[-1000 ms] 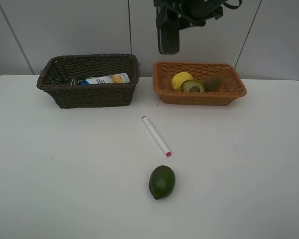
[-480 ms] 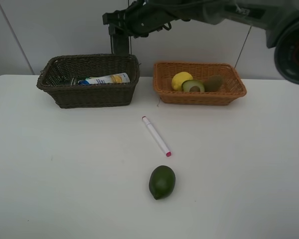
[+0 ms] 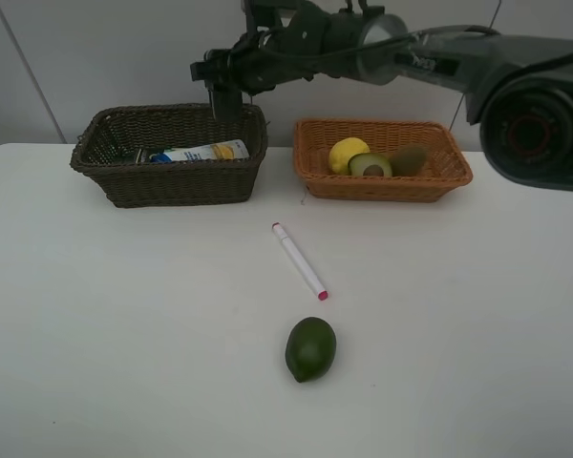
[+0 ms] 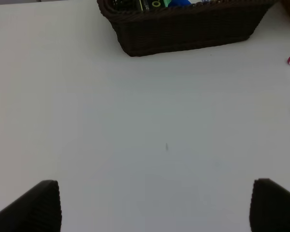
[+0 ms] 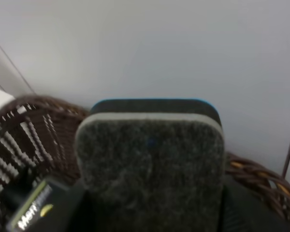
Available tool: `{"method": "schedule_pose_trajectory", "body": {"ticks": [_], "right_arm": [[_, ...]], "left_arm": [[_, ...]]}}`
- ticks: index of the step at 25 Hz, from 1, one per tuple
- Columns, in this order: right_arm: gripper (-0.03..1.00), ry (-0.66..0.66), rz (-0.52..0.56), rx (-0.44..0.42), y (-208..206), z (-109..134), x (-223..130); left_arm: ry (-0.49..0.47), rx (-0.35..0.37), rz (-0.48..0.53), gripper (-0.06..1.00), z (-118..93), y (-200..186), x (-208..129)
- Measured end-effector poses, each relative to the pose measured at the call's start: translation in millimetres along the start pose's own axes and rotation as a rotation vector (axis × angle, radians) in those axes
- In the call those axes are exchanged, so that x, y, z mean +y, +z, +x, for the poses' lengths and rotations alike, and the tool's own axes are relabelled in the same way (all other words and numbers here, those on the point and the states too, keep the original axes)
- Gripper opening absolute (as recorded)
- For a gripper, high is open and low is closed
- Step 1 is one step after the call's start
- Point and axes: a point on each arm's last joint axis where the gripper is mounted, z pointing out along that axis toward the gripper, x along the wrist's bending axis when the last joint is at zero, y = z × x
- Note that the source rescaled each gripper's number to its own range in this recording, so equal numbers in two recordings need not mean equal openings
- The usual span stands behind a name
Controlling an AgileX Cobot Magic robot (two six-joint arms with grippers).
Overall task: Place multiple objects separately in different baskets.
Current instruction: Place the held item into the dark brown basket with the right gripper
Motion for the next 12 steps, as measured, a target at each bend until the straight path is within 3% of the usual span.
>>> {"method": "schedule_pose_trajectory", "body": {"ticks": [3,5,7,8,12], "right_arm": [[0.47,-0.029,0.030,-0.005,0.0,-0.5,-2.7],[0.61,-0.034,0.042,-0.004,-0.1,-0.5,-3.9],[0.84,-0.035,0.058,-0.002,-0.1,-0.2,-5.4],[0.90,-0.035,0.066,0.000,-0.2,-0.1,-6.0],[0.97,-0.035,0.099,0.006,-1.2,0.5,-8.2]], "left_arm": [[0.000,0.000,0.000,1.00,0.0,0.0,0.0],[0.000,0.000,0.000,1.00,0.0,0.0,0.0],[0.000,0.000,0.000,1.00,0.0,0.0,0.0],[0.000,0.000,0.000,1.00,0.0,0.0,0.0],[0.000,0.000,0.000,1.00,0.0,0.0,0.0]]}}
